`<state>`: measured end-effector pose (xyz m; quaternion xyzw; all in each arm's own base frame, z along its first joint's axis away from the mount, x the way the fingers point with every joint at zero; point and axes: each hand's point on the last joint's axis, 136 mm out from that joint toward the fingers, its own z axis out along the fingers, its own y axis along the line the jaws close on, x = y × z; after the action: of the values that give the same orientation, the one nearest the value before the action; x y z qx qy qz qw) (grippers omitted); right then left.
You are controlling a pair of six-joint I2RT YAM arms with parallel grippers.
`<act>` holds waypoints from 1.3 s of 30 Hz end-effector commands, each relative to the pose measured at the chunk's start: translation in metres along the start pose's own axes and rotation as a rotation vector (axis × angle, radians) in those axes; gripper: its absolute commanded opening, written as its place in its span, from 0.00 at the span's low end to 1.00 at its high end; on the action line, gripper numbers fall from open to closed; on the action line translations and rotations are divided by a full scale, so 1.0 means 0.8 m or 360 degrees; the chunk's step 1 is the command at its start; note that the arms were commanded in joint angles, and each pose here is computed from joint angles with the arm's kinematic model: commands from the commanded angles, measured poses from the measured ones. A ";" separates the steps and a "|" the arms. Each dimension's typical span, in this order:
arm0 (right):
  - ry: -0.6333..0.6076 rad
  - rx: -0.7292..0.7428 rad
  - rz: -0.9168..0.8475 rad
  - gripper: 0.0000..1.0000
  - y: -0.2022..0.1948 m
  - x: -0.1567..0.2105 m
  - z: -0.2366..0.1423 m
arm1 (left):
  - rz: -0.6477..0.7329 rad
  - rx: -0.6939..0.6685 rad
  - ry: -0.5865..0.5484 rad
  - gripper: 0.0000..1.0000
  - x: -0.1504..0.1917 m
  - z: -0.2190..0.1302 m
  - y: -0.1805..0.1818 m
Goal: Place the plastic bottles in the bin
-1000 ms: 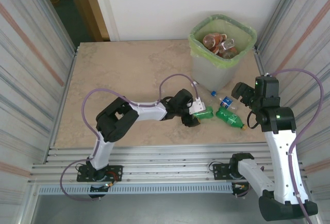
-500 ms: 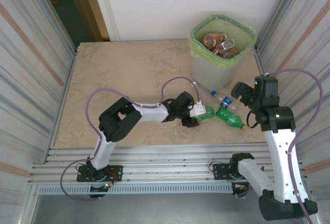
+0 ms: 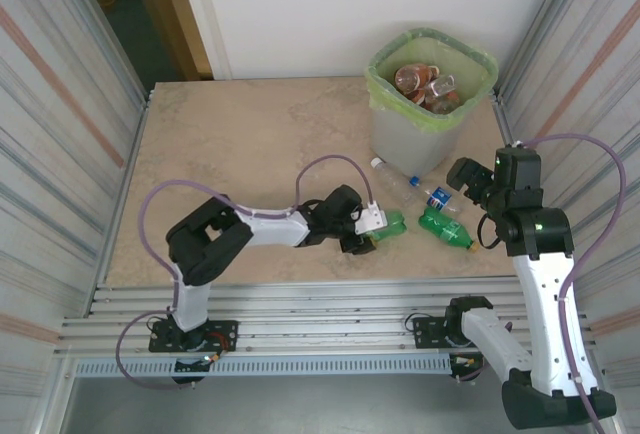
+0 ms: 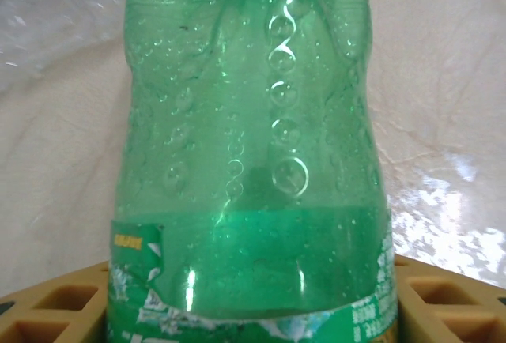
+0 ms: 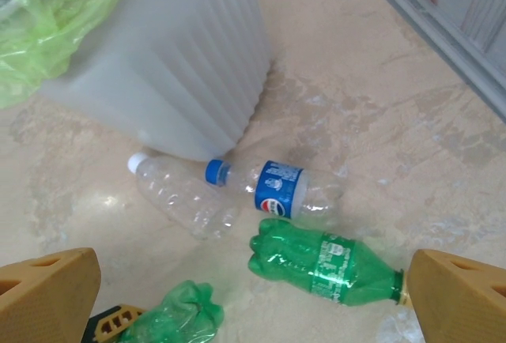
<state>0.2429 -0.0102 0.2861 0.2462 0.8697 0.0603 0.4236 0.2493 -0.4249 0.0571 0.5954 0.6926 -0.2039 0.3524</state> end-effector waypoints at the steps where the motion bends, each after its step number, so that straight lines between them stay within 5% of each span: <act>1: -0.0013 -0.0128 0.0044 0.98 0.016 0.002 -0.002 | -0.0036 -0.0137 -0.0209 0.30 -0.052 -0.041 0.017; 12: 0.0032 -0.0805 0.0040 0.98 0.108 0.017 -0.008 | -0.0451 -0.0386 -0.0500 0.27 -0.097 -0.148 0.080; 23: 0.0079 -0.1394 -0.0131 0.99 0.227 0.043 -0.038 | -0.0673 -0.0350 -0.0800 0.28 -0.130 -0.226 0.105; 39: 0.0277 -0.1564 -0.0248 0.84 0.334 0.087 -0.015 | -0.0645 -0.0291 -0.0952 0.28 -0.152 -0.261 0.097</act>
<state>0.2931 0.2499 0.3008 -0.0531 0.8118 0.4258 0.3960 0.2843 -0.3484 0.2731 0.3292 0.7040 -0.3509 0.5223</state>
